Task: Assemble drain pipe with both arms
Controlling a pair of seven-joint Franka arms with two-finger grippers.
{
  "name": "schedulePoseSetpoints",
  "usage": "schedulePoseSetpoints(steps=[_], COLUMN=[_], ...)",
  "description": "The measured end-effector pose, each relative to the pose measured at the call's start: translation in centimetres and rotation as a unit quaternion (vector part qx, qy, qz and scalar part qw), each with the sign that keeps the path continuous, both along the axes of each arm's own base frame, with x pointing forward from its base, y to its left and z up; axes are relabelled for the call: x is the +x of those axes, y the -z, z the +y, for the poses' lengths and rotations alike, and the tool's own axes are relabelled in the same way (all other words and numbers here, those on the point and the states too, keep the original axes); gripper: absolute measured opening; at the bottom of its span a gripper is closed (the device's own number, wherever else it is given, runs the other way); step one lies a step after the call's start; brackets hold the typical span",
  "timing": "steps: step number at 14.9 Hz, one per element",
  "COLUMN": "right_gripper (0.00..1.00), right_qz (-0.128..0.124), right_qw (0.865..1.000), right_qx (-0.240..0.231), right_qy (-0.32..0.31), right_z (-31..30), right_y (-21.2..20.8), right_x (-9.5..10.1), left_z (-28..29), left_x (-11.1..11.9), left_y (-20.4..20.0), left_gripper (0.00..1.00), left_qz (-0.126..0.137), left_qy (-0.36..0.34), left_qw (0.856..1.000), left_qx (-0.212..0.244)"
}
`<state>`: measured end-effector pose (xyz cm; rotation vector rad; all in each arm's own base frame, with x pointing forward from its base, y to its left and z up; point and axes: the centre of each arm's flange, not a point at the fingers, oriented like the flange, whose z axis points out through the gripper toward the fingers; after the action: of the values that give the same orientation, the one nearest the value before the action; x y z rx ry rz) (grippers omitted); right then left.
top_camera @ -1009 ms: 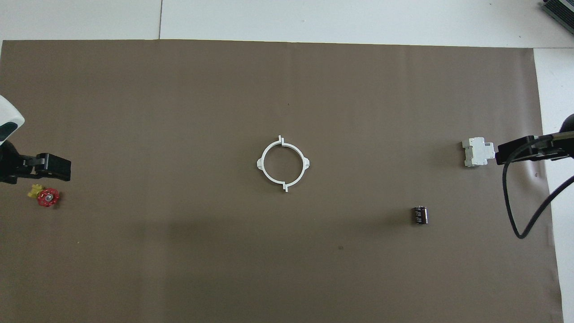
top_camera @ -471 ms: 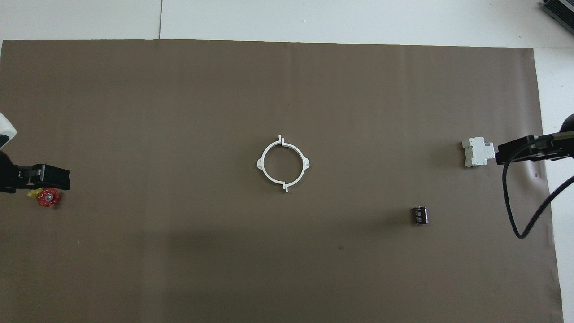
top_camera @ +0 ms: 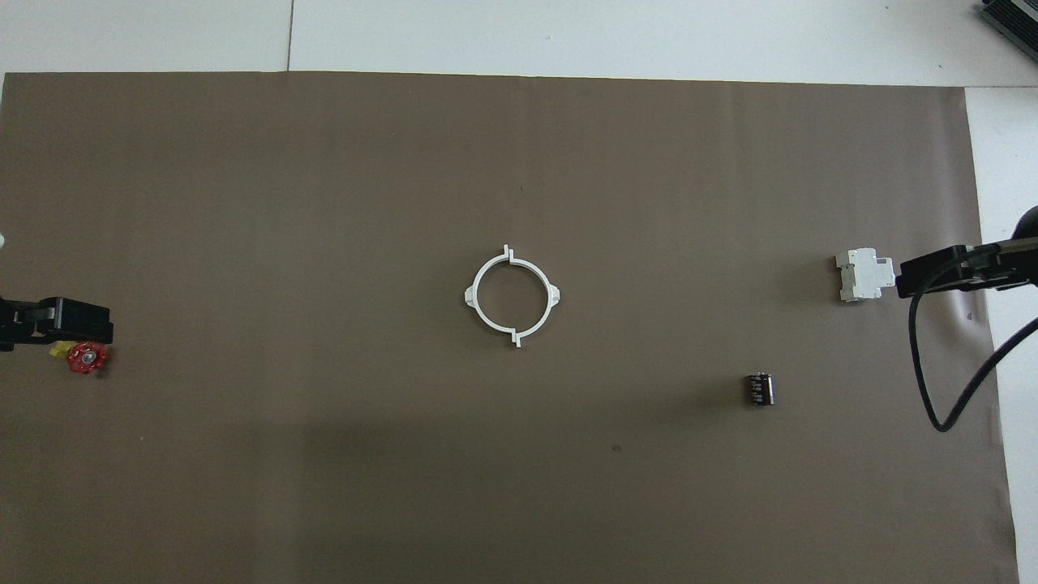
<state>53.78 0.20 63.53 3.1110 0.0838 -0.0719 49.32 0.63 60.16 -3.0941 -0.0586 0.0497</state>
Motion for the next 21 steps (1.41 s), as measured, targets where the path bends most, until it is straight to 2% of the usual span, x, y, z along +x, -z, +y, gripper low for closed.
schedulePoseSetpoints(steps=[8, 11, 15, 21], right_gripper=[1.00, 1.00, 1.00, 1.00], right_qz=[0.000, 0.000, 0.000, 0.000], right_qw=[1.000, 1.000, 1.000, 1.000], right_qx=[0.000, 0.000, 0.000, 0.000], right_qy=[0.000, 0.000, 0.000, 0.000], right_z=[0.0, 0.0, 0.0, 0.0], right_y=[0.0, 0.0, 0.0, 0.0], right_x=[0.0, 0.0, 0.0, 0.0], left_z=[-0.4, -0.5, -1.1, -2.8], left_x=[0.5, 2.1, 4.7, 6.0], left_y=[-0.4, 0.9, -0.5, 2.5], left_gripper=[1.00, 1.00, 1.00, 1.00], left_qz=[-0.021, -0.003, 0.020, 0.065], left_qy=[0.004, 0.004, 0.007, 0.020], left_qw=[1.000, 1.000, 1.000, 0.998], left_qx=[0.001, 0.001, 0.003, 0.005])
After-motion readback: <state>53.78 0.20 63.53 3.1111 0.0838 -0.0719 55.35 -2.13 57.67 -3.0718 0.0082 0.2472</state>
